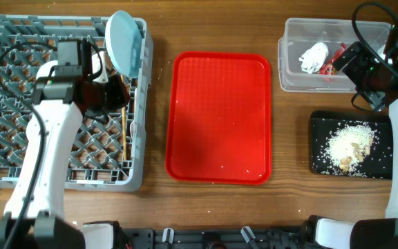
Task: Sort waste into correct bins and load items into the dishwasher rack
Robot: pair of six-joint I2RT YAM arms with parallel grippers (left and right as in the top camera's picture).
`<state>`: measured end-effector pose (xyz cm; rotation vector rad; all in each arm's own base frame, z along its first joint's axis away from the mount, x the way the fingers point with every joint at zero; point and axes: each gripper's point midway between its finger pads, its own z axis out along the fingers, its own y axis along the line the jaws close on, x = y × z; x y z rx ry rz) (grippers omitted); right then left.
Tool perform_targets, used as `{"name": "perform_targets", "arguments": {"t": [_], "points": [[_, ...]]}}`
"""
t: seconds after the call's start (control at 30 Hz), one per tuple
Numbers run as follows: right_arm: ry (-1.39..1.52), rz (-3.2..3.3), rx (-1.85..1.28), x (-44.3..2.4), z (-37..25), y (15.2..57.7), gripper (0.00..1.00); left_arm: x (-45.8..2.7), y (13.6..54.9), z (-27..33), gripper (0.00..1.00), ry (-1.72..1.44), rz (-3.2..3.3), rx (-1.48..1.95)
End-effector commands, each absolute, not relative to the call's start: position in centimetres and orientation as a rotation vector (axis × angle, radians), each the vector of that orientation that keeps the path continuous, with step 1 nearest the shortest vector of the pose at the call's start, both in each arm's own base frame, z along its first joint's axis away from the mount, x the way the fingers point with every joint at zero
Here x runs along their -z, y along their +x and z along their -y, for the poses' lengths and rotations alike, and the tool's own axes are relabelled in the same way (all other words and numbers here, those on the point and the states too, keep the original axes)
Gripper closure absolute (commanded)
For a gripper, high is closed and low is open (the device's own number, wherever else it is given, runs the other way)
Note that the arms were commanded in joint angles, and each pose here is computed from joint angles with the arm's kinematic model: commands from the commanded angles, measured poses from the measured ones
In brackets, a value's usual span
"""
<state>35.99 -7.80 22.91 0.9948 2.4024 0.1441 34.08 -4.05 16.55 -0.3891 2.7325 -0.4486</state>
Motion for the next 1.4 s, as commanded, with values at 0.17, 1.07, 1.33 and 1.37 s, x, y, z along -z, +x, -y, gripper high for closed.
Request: {"name": "perform_targets", "arguments": {"t": [0.17, 1.07, 1.33, 1.37], "points": [[0.972, -2.388, -0.114, -23.6, 8.2, 35.9, 0.00, -24.7, 25.9, 5.1, 0.00, -0.336, -2.590, 0.538], [0.972, -2.388, -0.114, -23.6, 8.2, 35.9, 0.00, -27.1, 7.1, 5.6, 0.00, -0.272, -2.461, 0.553], [0.972, -2.388, -0.114, -23.6, 8.2, 35.9, 0.00, -27.1, 7.1, 5.6, 0.00, -0.272, -2.461, 0.553], [0.972, -2.388, -0.114, -23.6, 8.2, 35.9, 0.00, -27.1, 7.1, 5.6, 0.00, -0.272, -2.461, 0.553]]}}
